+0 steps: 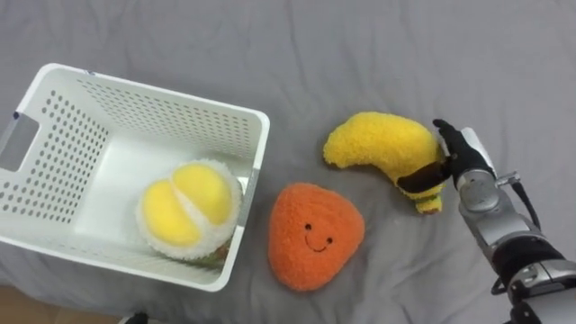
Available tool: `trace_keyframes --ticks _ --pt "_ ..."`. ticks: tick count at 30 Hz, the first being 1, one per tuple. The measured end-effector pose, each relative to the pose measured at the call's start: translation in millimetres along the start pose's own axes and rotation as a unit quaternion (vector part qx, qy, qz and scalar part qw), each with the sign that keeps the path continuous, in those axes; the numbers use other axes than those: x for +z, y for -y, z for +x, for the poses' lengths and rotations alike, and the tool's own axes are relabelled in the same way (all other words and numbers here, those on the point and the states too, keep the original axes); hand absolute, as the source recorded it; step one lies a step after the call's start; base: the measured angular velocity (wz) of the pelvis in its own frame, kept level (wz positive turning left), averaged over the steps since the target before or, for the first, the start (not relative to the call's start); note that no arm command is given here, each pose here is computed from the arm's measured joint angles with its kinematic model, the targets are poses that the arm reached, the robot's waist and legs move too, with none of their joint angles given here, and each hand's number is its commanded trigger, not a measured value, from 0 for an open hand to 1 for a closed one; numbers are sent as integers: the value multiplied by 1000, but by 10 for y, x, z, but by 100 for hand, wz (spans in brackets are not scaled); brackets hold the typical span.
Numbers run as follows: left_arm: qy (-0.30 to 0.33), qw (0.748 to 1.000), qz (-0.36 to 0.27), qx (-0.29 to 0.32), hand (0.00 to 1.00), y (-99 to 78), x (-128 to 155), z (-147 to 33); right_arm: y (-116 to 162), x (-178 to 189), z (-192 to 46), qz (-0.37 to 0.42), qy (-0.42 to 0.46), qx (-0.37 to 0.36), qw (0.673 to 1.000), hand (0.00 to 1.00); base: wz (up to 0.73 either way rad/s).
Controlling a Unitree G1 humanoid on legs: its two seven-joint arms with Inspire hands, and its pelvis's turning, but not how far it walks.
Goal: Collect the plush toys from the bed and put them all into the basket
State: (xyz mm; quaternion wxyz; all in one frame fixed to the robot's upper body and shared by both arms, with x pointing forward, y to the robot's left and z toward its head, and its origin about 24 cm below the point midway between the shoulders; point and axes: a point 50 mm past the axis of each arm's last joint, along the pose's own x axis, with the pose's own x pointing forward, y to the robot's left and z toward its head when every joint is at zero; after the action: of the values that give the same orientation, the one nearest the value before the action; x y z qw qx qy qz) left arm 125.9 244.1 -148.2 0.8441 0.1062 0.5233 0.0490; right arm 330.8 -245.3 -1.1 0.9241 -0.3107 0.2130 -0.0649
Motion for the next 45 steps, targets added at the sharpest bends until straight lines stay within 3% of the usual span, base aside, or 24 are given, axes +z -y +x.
trace_keyframes --ticks 8,9,10,11,29,41,45 --pt "10 1000 3 -2 0 7 29 2 -25 31 1 -10 10 5 1000 0 2" --pt "10 1000 4 -3 0 11 30 2 -24 36 0 -10 12 4 1000 23 0" --pt "10 1000 4 -5 0 12 31 3 -24 36 0 -10 13 4 1000 81 0" --pt "10 1000 4 -7 0 15 31 3 -23 35 0 -12 13 3 1000 100 0" --pt "1 1000 1 -29 0 43 7 1 -71 -221 -40 -84 -31 14 996 100 3" --pt "3 999 2 -33 0 53 9 0 -53 -231 -41 -79 -31 18 996 100 4" --pt "10 999 3 -33 0 51 4 -9 24 -79 -12 -85 4 11 996 100 -3"
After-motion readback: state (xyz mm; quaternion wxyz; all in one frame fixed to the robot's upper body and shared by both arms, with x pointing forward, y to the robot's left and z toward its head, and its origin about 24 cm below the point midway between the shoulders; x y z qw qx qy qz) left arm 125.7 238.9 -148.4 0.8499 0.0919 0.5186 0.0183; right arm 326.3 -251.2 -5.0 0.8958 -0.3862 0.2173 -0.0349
